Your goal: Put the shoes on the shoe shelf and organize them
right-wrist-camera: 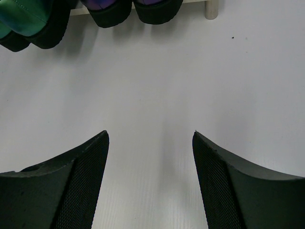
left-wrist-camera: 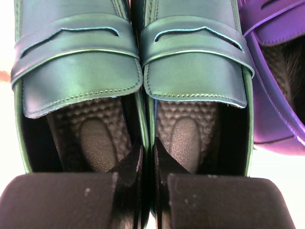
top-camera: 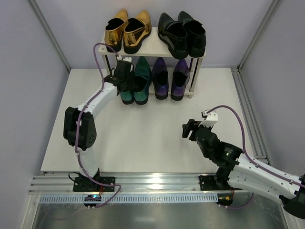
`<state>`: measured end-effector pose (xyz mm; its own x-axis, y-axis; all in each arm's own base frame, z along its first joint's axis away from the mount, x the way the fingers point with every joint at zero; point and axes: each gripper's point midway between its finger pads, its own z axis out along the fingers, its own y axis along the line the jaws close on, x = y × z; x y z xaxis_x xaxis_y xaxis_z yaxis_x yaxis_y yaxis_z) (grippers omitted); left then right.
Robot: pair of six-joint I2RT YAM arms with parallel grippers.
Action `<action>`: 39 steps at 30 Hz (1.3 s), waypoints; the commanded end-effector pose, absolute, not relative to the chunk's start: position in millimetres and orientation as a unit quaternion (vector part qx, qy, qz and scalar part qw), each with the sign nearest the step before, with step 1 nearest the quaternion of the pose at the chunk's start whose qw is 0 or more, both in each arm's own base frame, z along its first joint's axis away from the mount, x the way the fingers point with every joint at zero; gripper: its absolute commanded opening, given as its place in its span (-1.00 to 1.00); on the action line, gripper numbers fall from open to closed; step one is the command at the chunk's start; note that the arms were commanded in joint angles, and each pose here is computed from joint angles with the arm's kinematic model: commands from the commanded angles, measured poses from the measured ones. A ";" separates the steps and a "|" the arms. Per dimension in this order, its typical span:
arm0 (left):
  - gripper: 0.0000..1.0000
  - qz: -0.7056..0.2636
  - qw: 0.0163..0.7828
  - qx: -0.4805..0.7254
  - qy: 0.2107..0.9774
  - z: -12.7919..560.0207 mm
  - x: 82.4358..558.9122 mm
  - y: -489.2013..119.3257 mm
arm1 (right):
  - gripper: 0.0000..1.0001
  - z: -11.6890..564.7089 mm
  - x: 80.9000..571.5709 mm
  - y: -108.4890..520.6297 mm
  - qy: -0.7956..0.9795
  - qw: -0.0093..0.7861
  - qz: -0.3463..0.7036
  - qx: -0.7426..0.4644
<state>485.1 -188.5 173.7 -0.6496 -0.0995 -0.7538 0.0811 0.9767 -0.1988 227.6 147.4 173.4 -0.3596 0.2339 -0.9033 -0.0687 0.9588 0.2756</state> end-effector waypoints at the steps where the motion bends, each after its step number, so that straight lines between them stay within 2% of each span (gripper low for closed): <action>1: -0.99 -0.169 0.600 -0.007 0.782 317.2 538.0 -197.6 | 0.45 176.5 228.7 143.4 0.808 0.572 0.126 0.055; 12: -1.00 -0.206 0.625 0.048 0.752 328.0 515.3 -207.7 | 0.45 173.3 229.8 144.4 0.810 0.571 0.122 0.052; 24: -0.99 -0.149 0.607 0.127 0.771 304.2 542.2 -203.0 | 0.45 170.0 230.1 145.3 0.815 0.566 0.116 0.050; 32: -1.00 -0.129 0.594 0.122 0.784 280.4 553.6 -186.9 | 0.45 167.2 231.0 147.7 0.818 0.563 0.113 0.045; 39: -1.00 -0.198 0.643 0.140 0.726 325.6 530.3 -201.4 | 0.45 164.8 231.1 147.1 0.820 0.560 0.108 0.044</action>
<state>513.9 -177.5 171.3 -0.5516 0.0956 -0.8286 0.3080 0.9465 -0.0958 229.0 148.2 159.2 -0.3891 0.1871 -0.9020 -0.0583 0.9722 0.2268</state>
